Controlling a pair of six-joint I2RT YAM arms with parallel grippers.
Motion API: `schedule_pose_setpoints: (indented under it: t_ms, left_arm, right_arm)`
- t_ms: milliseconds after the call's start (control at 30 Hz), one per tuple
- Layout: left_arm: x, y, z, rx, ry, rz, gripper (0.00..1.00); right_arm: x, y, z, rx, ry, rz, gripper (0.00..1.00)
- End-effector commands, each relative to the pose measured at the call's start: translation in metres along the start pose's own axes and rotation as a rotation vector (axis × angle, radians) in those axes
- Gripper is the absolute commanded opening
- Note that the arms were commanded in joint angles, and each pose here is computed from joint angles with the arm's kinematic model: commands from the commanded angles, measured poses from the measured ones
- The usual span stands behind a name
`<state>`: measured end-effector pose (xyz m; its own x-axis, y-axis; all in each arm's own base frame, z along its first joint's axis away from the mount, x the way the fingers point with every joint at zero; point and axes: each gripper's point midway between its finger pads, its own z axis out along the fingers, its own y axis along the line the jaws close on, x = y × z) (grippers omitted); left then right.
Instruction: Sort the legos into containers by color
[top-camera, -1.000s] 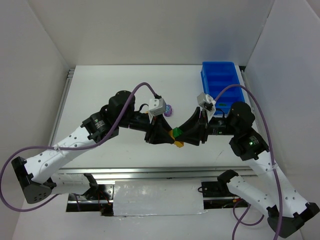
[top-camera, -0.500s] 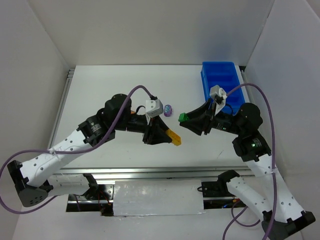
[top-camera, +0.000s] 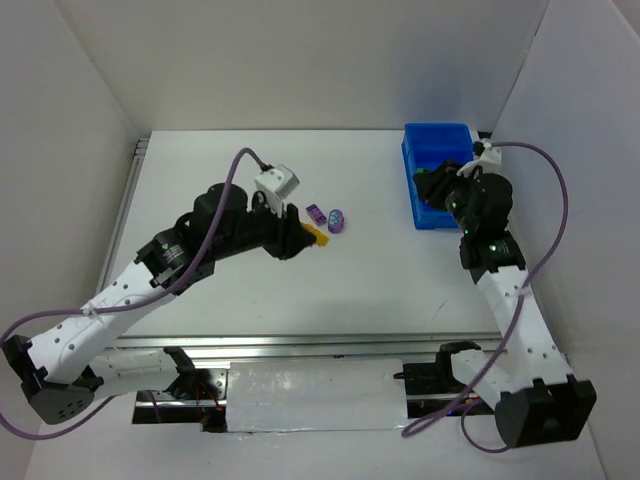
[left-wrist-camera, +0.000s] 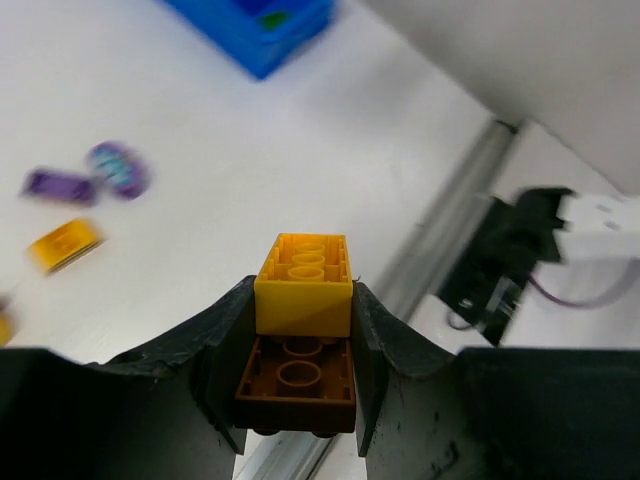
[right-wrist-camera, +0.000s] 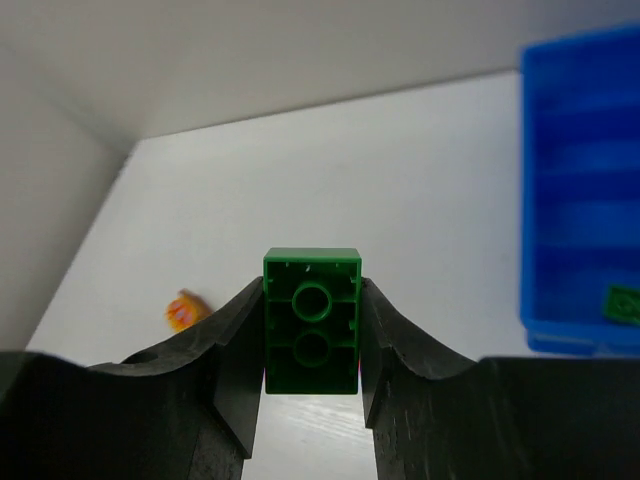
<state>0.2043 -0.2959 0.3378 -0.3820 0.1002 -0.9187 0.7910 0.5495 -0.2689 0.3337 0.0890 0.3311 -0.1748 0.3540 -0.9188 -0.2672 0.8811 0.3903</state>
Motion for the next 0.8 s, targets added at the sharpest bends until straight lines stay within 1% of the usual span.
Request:
schedule_pose_setpoints:
  t_ms: [0, 33, 100, 133, 167, 200, 267, 300, 367, 467, 567, 600, 633, 767]
  left_arm:
    - [-0.020, 0.080, -0.035, -0.406, -0.075, -0.171, 0.00]
    - [-0.012, 0.092, -0.042, -0.457, -0.052, -0.212, 0.00]
    - [-0.010, 0.122, -0.061, -0.572, -0.074, -0.257, 0.00]
    - [-0.010, 0.133, -0.071, -0.634, -0.097, -0.277, 0.00]
    - [-0.004, 0.142, -0.078, -0.680, -0.089, -0.289, 0.00]
    - [0.000, 0.154, -0.088, -0.734, -0.091, -0.302, 0.00]
    - [0.004, 0.167, -0.097, -0.778, -0.082, -0.312, 0.00]
    - [0.007, 0.172, -0.099, -0.793, -0.073, -0.312, 0.00]
    - [0.016, 0.180, -0.103, -0.824, -0.052, -0.315, 0.00]
    - [0.025, 0.189, -0.111, -0.867, -0.042, -0.308, 0.00]
    - [0.032, 0.195, -0.119, -0.911, -0.057, -0.280, 0.00]
    - [0.032, 0.194, -0.123, -0.916, -0.077, -0.273, 0.00]
    - [0.042, 0.198, -0.124, -0.938, -0.064, -0.272, 0.00]
    - [0.050, 0.202, -0.130, -0.969, -0.077, -0.270, 0.00]
  right_arm:
    - [-0.027, -0.058, 0.016, 0.287, -0.095, 0.100, 0.00]
    - [-0.024, -0.078, 0.019, 0.360, -0.084, 0.120, 0.00]
    - [-0.032, -0.085, 0.023, 0.384, -0.093, 0.134, 0.00]
    - [-0.029, -0.108, 0.026, 0.453, -0.082, 0.143, 0.00]
    - [-0.038, -0.114, 0.027, 0.482, -0.093, 0.146, 0.00]
    - [-0.024, -0.138, 0.031, 0.559, -0.039, 0.158, 0.00]
    - [-0.021, -0.154, 0.036, 0.589, 0.002, 0.175, 0.00]
    - [-0.005, -0.168, 0.042, 0.615, 0.054, 0.193, 0.00]
    - [0.002, -0.183, 0.044, 0.635, 0.075, 0.222, 0.00]
    - [0.008, -0.200, 0.047, 0.695, 0.078, 0.212, 0.00]
    - [0.026, -0.220, 0.054, 0.764, 0.158, 0.200, 0.00]
    - [0.028, -0.222, 0.055, 0.773, 0.170, 0.197, 0.00]
    - [0.027, -0.223, 0.058, 0.774, 0.174, 0.195, 0.00]
    - [0.036, -0.223, 0.065, 0.745, 0.177, 0.218, 0.00]
